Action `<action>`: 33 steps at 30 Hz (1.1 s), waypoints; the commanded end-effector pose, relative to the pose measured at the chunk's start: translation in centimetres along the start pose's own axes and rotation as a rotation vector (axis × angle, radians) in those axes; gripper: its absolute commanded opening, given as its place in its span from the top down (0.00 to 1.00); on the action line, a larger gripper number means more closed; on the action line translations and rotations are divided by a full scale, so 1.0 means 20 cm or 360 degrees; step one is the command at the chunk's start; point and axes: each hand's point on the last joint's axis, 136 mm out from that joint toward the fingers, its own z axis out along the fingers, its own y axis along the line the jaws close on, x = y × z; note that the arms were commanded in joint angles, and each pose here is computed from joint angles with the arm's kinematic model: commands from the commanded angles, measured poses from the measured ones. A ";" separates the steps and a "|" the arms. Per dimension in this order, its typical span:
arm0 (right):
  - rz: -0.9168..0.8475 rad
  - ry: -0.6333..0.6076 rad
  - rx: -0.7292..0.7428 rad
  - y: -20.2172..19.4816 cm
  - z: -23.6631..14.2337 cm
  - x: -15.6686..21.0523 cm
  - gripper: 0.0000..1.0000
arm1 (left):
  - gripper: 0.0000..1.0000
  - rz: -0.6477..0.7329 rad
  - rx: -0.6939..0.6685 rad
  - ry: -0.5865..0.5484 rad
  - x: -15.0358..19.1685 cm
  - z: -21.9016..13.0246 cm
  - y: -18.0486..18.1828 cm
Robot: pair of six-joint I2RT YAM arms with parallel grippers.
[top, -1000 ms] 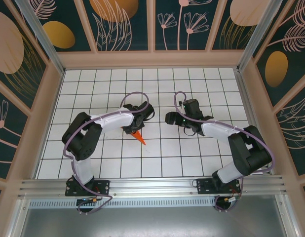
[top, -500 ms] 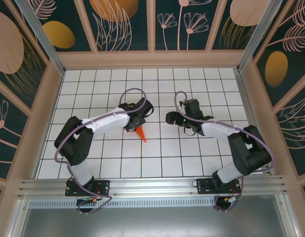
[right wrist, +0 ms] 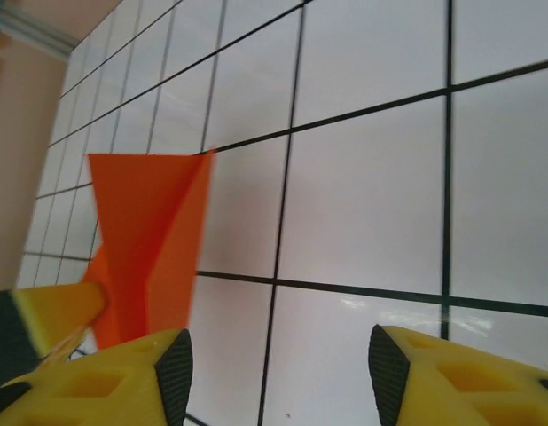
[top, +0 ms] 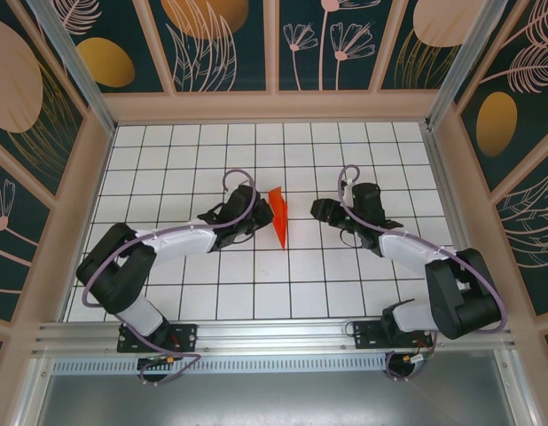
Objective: Fold a paper plane with a square sheet of paper (pick it up from the middle)
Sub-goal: Turn over the paper at the center of the table.
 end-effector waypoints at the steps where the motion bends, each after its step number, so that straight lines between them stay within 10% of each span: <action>1: -0.0037 0.0056 -0.0190 0.14 0.00 0.04 0.52 | 1.00 0.0033 0.0305 0.0035 0.04 0.05 -0.15; 12: -0.0106 0.0306 -0.0185 0.29 0.19 0.24 0.67 | 1.00 -0.0038 0.0251 0.0154 0.18 0.15 0.01; 33: -0.0035 0.0459 0.0116 0.09 0.32 0.33 0.64 | 1.00 -0.0066 0.0153 0.0159 0.23 0.17 0.14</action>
